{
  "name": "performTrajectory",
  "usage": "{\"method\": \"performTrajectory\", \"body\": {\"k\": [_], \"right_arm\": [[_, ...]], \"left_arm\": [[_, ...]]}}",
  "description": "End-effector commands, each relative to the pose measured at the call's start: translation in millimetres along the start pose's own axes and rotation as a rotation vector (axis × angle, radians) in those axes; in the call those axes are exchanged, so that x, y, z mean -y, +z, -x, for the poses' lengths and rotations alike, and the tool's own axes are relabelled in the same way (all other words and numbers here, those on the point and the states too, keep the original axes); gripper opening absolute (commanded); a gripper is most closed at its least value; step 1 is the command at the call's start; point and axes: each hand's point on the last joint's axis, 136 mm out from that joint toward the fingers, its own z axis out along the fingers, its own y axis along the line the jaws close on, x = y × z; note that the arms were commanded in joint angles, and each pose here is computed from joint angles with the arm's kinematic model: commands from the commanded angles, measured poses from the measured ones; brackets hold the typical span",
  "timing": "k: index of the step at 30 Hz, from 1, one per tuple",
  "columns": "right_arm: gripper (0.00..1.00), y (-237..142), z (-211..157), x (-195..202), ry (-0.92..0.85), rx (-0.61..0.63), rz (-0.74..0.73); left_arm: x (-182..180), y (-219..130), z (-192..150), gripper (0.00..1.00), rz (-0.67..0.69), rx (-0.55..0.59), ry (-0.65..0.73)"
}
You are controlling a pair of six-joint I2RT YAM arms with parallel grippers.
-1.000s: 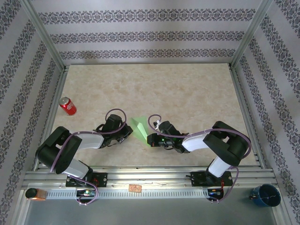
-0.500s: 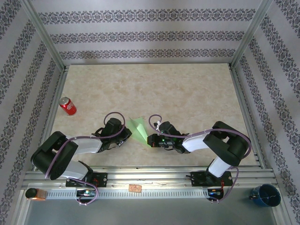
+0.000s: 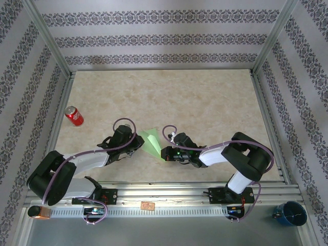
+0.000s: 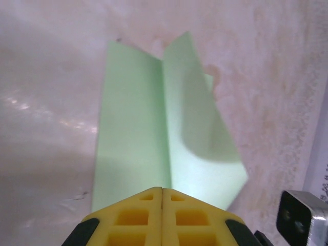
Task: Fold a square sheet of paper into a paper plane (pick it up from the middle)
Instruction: Fourth fold the wing at the center of the table.
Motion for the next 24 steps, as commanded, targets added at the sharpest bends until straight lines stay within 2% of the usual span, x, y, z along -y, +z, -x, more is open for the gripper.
{"method": "performTrajectory", "body": {"k": [1, 7, 24], "right_arm": [[0.01, 4, -10, 12, 0.038, -0.047, -0.032], [0.01, 3, -11, 16, 0.058, -0.045, -0.04], [0.01, 3, -10, 19, 0.073, -0.049, -0.043]], "left_arm": [[23, 1, -4, 0.06, -0.081, -0.032, 0.117], [49, 17, -15, 0.03, -0.207, -0.118, 0.15], [43, 43, -14, 0.03, -0.198, -0.128, 0.111]]}}
